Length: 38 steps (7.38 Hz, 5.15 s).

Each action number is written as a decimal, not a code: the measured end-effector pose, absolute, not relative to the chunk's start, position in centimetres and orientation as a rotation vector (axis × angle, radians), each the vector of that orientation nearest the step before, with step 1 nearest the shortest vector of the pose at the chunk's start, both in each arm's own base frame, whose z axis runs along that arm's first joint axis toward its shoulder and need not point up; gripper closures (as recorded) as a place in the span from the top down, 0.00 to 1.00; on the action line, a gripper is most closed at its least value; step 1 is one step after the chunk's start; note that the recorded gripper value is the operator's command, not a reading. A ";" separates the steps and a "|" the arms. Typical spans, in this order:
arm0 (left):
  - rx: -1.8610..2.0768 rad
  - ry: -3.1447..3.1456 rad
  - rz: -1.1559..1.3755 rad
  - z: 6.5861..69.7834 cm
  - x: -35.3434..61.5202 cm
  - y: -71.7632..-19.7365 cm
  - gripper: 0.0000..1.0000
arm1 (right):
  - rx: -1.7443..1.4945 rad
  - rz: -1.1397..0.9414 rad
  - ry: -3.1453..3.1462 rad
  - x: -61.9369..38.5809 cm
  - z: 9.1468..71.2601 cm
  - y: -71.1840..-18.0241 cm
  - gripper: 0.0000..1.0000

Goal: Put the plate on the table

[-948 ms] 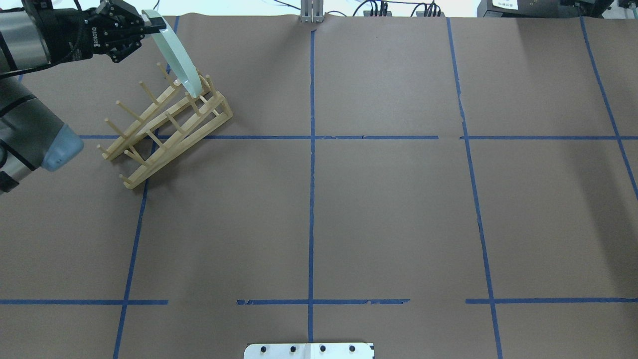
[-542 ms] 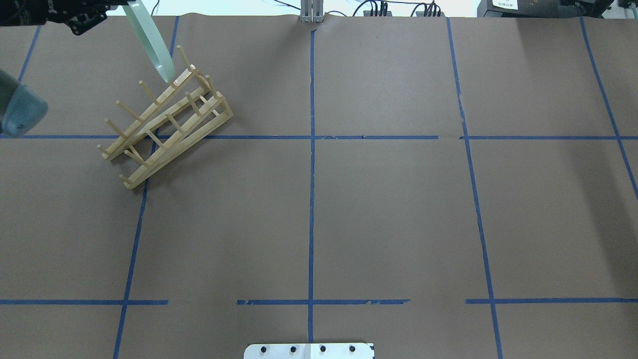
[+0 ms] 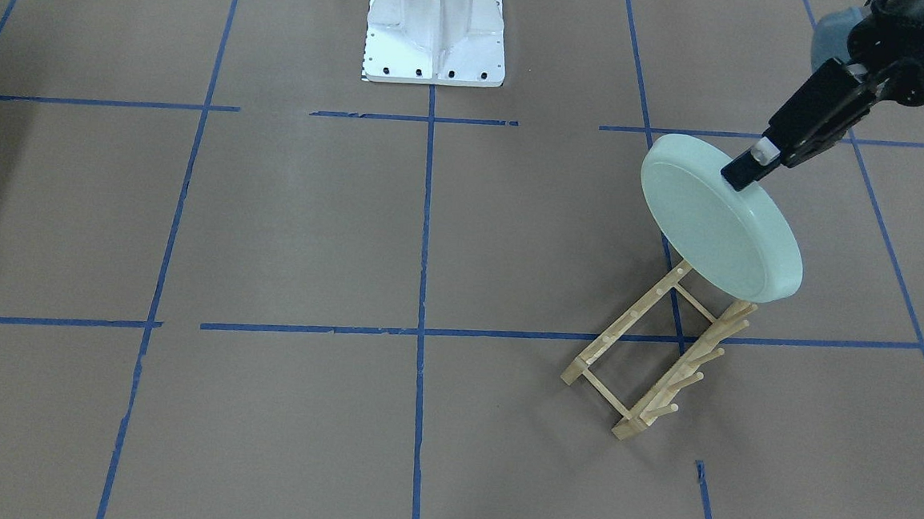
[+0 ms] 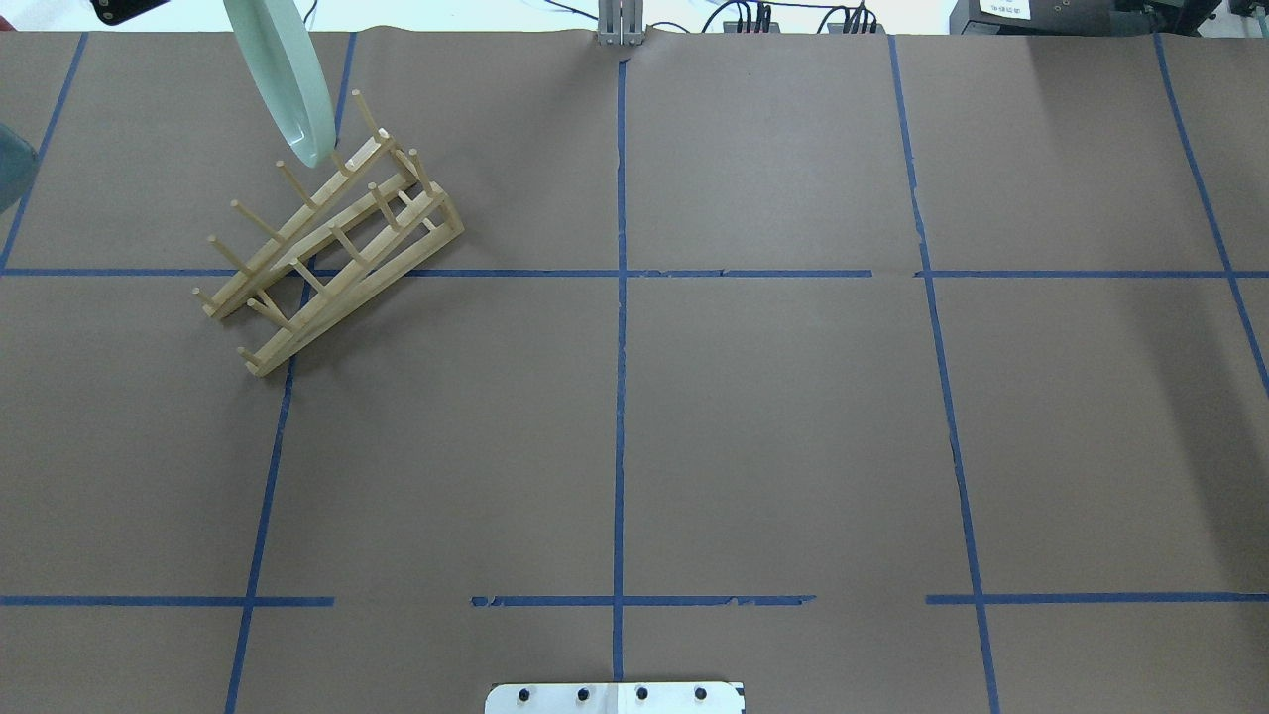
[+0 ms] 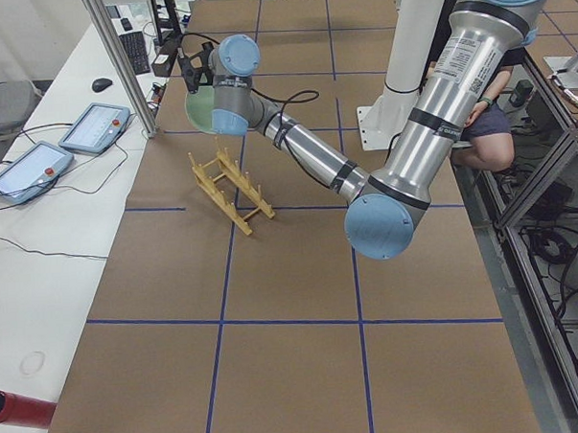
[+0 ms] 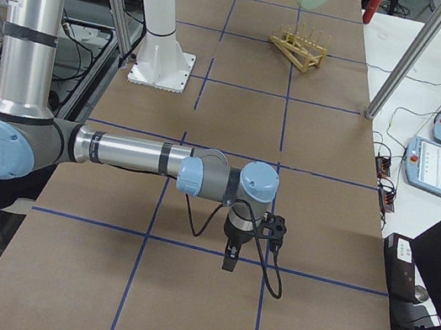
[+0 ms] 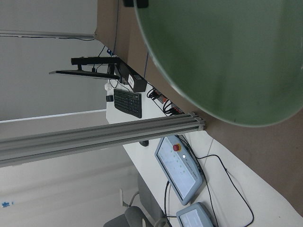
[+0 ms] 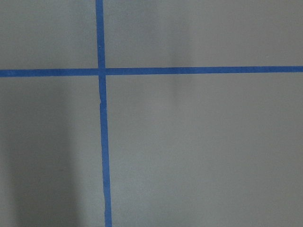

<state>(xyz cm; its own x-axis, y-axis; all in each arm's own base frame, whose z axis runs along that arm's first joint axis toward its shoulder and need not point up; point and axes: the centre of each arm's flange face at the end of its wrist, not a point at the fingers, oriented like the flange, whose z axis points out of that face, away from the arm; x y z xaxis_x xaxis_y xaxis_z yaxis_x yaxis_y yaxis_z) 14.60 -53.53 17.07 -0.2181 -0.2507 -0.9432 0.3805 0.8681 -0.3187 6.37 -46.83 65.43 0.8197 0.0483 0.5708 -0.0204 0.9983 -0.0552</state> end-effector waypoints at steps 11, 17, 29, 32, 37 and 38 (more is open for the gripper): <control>0.292 0.945 -0.085 12.0 45.3 -39.0 0.00 | -0.047 0.036 -0.609 6.4 65.4 -46.8 1.00; 0.503 0.516 0.267 21.2 60.2 -32.6 1.00 | -0.048 0.037 -0.609 6.4 65.4 -46.8 1.00; 0.357 0.819 0.068 21.7 27.6 -53.5 1.00 | -0.047 0.036 -0.609 6.3 65.4 -46.8 1.00; 0.331 0.685 0.199 36.2 12.2 -55.7 1.00 | -0.048 0.036 -0.609 6.3 65.4 -46.8 1.00; 0.115 0.707 0.206 60.7 -5.6 -50.0 1.00 | -0.048 0.037 -0.609 6.4 65.4 -46.8 1.00; 0.087 0.712 0.185 62.5 -6.3 -49.4 1.00 | -0.047 0.037 -0.609 6.4 65.4 -46.8 1.00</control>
<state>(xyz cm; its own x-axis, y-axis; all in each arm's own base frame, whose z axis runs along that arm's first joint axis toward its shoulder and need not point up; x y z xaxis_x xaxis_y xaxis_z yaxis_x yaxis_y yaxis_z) -6.27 -49.43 62.47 0.7419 0.1981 -0.6406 -0.1388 0.9800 0.1423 6.38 -46.83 65.42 0.8197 0.0488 0.5708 -0.0208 0.9982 -0.0554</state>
